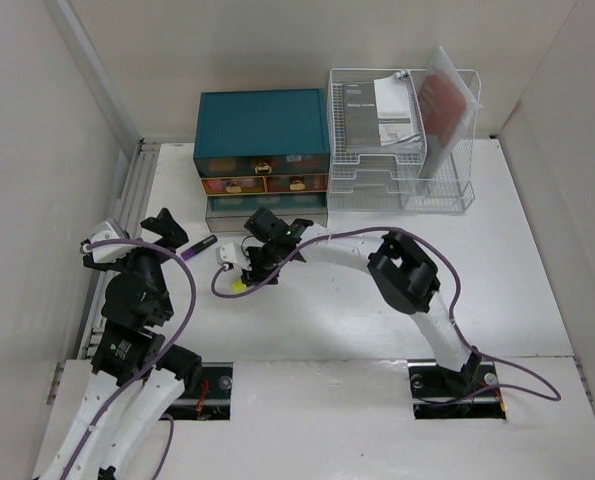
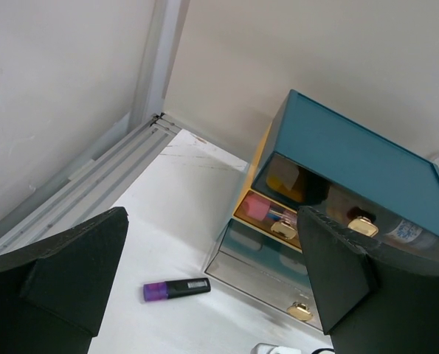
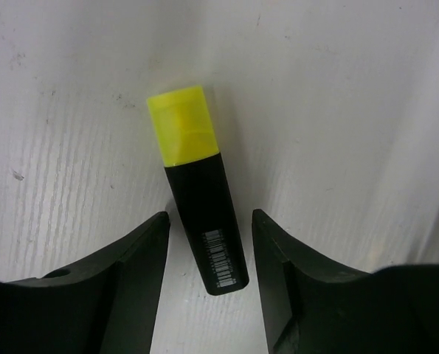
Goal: Organize the desk
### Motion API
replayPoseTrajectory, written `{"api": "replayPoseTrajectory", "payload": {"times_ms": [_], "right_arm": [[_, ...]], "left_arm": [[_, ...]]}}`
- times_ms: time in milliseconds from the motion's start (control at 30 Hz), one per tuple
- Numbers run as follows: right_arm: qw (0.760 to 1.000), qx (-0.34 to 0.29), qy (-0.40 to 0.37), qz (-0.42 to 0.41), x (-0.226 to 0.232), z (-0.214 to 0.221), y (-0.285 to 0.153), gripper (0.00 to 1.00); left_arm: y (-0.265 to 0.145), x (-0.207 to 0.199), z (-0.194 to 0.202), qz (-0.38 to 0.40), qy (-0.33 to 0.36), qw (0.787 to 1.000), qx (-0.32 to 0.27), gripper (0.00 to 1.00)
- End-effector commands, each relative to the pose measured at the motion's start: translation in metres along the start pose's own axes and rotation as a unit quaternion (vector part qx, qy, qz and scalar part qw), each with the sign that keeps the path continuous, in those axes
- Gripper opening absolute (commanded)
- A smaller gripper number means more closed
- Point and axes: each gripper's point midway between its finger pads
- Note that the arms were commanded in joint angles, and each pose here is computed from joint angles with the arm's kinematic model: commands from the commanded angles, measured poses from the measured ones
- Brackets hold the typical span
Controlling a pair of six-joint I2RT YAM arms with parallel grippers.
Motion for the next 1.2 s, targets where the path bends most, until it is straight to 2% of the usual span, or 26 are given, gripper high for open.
{"api": "replayPoseTrajectory", "payload": {"times_ms": [0, 67, 100, 133, 167, 267, 333, 367, 433, 600, 800, 1000, 1100, 1167], "right_arm": [[1.000, 0.014, 0.010, -0.013, 0.003, 0.003, 0.006, 0.53], [1.000, 0.015, 0.011, -0.013, 0.003, 0.001, 0.005, 0.45], [1.000, 0.019, 0.013, -0.016, 0.004, 0.005, 0.008, 0.38], [0.999, 0.023, 0.015, -0.018, 0.005, 0.007, 0.008, 0.22], [0.999, 0.023, 0.015, -0.018, 0.005, 0.007, 0.008, 0.16], [1.000, 0.018, 0.010, -0.003, 0.003, 0.002, -0.004, 0.07], [1.000, -0.004, 0.001, 0.028, -0.004, -0.015, -0.022, 0.07], [0.998, -0.005, 0.002, 0.064, -0.015, -0.019, -0.031, 0.07], [0.990, -0.046, 0.001, 0.133, -0.034, -0.047, -0.060, 0.07], [0.950, -0.077, 0.003, 0.303, -0.081, -0.074, -0.122, 0.07], [0.923, -0.083, 0.022, 0.375, -0.101, -0.077, -0.146, 0.07], [0.883, -0.055, 0.052, 0.463, -0.129, -0.067, -0.160, 0.06], [0.874, -0.044, 0.058, 0.481, -0.136, -0.061, -0.158, 0.06], [0.867, -0.033, 0.068, 0.493, -0.143, -0.052, -0.156, 0.17]], "left_arm": [[-0.001, -0.001, -0.005, 0.005, -0.006, 1.000, -0.011, 0.98], [-0.001, -0.001, -0.005, 0.005, -0.006, 1.000, -0.011, 0.98], [-0.001, -0.001, -0.005, 0.005, -0.006, 1.000, -0.011, 0.98], [-0.001, -0.001, -0.005, 0.005, -0.006, 1.000, -0.011, 0.98], [-0.001, -0.001, -0.005, 0.005, -0.006, 1.000, -0.011, 0.98], [0.001, -0.002, 0.001, 0.005, 0.001, 1.000, -0.005, 0.98], [0.001, -0.002, 0.001, 0.005, 0.001, 1.000, -0.005, 0.98], [0.001, -0.002, 0.001, 0.005, 0.001, 1.000, -0.005, 0.98], [0.002, -0.003, 0.003, 0.005, 0.004, 1.000, -0.002, 0.98], [0.002, -0.003, 0.003, 0.005, 0.004, 1.000, -0.002, 0.98], [0.002, -0.005, 0.003, 0.009, 0.004, 1.000, -0.002, 0.98], [0.002, -0.005, 0.003, 0.009, 0.004, 1.000, -0.002, 0.98], [0.002, -0.005, 0.003, 0.009, 0.004, 1.000, -0.002, 0.98], [0.002, -0.005, 0.003, 0.009, 0.004, 1.000, -0.002, 0.98]]}}
Point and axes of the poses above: each gripper's point midway between its finger pads, its own y axis out along the fingers, its own x axis along the line the jaws close on, z = x × y, and after that the axes turned 14 degrees about y, right-handed
